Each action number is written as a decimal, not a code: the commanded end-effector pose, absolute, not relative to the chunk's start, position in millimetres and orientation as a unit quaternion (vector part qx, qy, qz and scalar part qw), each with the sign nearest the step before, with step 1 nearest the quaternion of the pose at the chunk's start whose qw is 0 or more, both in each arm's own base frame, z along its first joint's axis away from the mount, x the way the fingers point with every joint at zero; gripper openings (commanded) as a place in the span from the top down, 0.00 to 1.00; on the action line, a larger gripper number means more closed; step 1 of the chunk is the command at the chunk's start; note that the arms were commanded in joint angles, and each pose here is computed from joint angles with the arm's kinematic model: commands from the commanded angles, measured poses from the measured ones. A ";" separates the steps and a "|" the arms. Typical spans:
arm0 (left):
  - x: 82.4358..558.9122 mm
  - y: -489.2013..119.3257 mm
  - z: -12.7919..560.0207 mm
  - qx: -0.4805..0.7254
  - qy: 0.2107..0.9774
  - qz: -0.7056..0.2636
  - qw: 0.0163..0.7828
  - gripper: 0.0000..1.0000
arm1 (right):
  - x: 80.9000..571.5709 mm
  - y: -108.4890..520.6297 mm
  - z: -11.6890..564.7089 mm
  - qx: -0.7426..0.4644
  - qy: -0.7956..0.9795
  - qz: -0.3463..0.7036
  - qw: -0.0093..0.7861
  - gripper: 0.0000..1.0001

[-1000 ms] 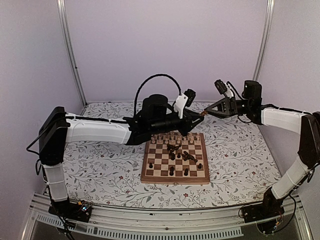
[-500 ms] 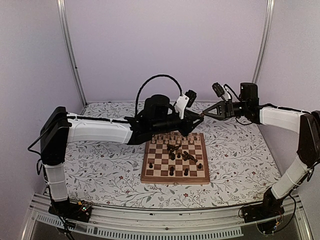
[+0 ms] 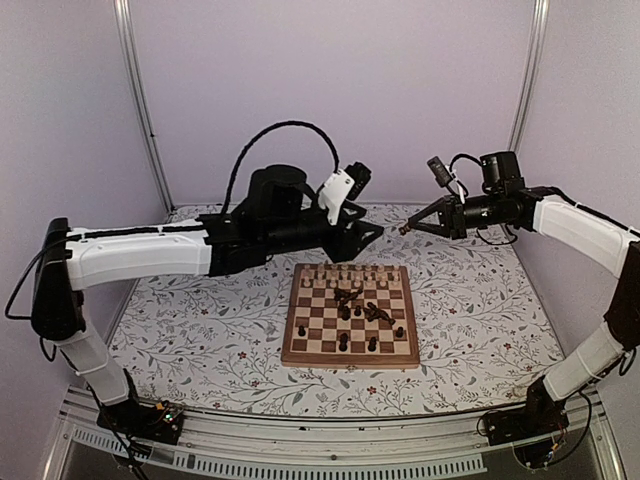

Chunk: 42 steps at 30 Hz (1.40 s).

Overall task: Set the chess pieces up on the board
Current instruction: Place the chess piece on the chessboard.

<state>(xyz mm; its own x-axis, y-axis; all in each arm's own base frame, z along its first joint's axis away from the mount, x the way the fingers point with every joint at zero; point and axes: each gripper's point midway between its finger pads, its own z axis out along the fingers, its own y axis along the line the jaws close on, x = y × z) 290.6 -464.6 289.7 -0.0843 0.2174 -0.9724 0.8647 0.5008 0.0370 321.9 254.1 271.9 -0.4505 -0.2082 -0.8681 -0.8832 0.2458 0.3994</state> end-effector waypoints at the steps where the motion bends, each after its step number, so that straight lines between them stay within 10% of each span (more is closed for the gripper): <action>1: 324.0 -409.7 308.6 0.366 0.692 -0.230 0.578 0.42 | 297.3 260.7 247.9 -0.489 0.700 0.367 0.369 1.00; 16: 357.3 -322.8 324.4 0.274 0.709 -0.189 0.621 0.38 | 195.2 306.7 124.0 -0.690 0.640 0.224 0.252 1.00; 42: 353.1 -329.6 319.9 0.286 0.710 -0.207 0.609 0.37 | 202.7 291.3 66.2 -0.694 0.671 0.173 0.196 1.00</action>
